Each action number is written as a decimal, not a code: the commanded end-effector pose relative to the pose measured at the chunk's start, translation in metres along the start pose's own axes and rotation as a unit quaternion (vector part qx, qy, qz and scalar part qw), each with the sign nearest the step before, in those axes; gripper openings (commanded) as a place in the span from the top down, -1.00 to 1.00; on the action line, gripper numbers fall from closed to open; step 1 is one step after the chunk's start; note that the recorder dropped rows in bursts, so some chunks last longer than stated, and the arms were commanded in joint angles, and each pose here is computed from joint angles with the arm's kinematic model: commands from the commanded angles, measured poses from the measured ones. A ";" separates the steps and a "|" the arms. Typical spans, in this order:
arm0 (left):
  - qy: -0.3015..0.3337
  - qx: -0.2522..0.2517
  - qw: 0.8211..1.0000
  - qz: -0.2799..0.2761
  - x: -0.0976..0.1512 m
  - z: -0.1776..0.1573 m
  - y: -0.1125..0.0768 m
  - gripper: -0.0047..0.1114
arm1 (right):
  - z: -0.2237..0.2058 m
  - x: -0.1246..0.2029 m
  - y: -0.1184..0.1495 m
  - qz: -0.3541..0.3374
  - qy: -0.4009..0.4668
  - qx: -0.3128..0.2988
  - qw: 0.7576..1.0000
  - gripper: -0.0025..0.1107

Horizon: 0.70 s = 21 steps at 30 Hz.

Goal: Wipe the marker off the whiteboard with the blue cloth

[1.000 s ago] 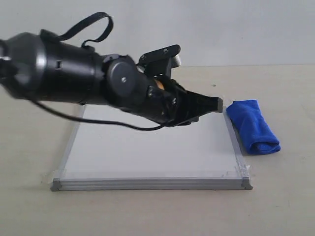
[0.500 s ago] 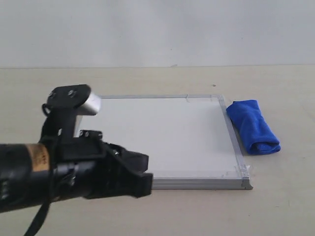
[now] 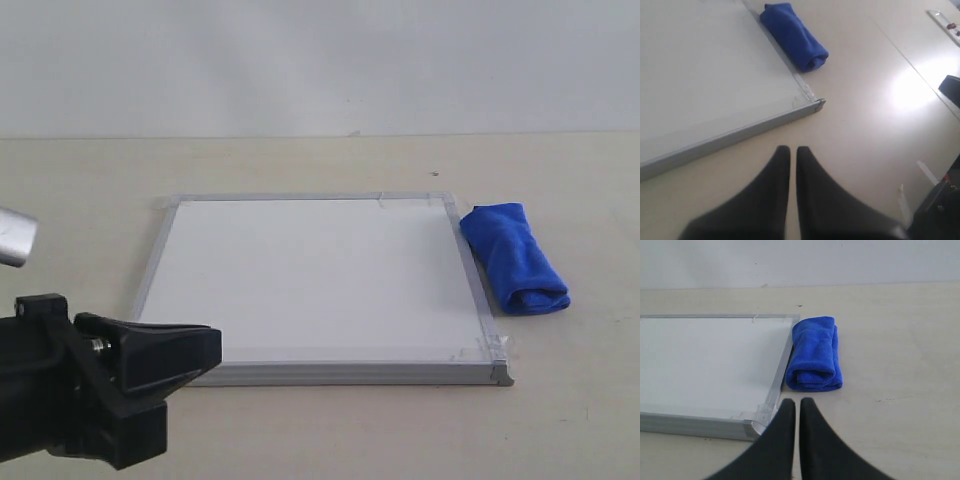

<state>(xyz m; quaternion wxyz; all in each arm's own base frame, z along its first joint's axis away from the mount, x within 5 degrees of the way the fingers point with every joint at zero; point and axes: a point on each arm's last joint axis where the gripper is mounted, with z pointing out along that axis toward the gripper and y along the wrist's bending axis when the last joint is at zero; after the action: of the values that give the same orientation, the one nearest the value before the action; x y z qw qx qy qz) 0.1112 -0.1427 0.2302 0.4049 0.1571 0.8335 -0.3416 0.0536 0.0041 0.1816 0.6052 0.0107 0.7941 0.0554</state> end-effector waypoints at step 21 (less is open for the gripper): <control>-0.276 -0.105 0.954 0.056 -0.007 -0.095 0.046 0.84 | 0.000 -0.001 0.000 -0.001 -0.005 0.001 1.000 0.96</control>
<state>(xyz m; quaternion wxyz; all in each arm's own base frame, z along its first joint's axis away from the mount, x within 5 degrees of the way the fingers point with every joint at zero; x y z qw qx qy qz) 0.0896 -0.0563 0.2663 0.6337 0.0864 0.7110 -0.2924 0.0536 0.0041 0.1816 0.6052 0.0107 0.7941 0.0554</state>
